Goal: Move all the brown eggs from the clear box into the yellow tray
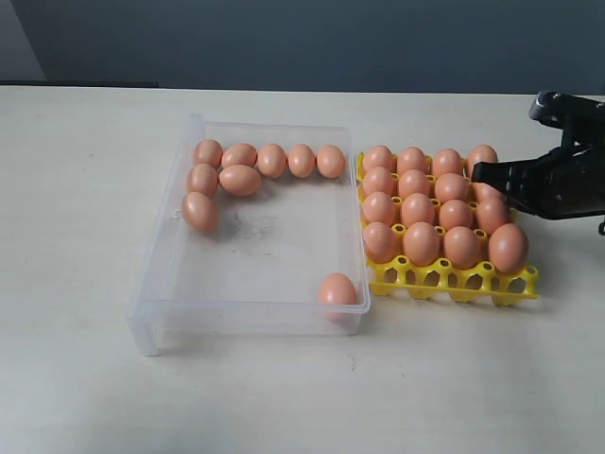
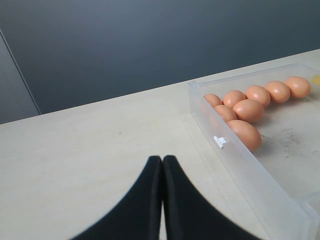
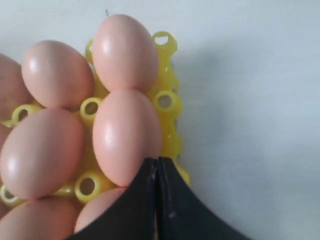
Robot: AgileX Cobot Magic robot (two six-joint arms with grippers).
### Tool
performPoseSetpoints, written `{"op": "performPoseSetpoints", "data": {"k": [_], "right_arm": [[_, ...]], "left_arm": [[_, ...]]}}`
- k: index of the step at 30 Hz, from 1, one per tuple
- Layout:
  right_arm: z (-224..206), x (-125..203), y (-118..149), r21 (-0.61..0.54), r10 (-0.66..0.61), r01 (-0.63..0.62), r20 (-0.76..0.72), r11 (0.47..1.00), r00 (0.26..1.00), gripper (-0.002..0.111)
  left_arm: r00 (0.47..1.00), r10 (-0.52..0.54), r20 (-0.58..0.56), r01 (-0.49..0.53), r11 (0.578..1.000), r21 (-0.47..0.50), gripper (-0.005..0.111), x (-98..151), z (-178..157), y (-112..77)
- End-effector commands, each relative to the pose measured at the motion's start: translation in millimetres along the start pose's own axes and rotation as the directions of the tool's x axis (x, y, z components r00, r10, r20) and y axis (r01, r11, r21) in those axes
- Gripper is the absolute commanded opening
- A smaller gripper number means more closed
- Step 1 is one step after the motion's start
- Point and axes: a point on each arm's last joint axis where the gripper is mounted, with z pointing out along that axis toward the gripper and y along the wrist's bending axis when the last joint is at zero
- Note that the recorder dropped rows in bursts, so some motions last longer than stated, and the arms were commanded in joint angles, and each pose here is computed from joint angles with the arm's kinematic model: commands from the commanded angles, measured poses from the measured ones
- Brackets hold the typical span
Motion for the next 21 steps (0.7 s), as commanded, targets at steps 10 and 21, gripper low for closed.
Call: {"op": "performPoseSetpoints", "data": {"k": [10, 21], "right_arm": [[-29, -2, 14, -0.108, -0.036, 0.029, -0.063, 0.994, 0.997, -0.001], [-31, 12, 13, -0.131, -0.076, 0.057, -0.149, 0.99, 0.986, -0.001]], "left_arm": [[1.0, -0.003, 0.016, 0.003, 1.0, -0.001, 0.0, -2, 0, 0.1], [1.0, -0.003, 0.016, 0.003, 1.0, -0.001, 0.0, -2, 0, 0.1]]}}
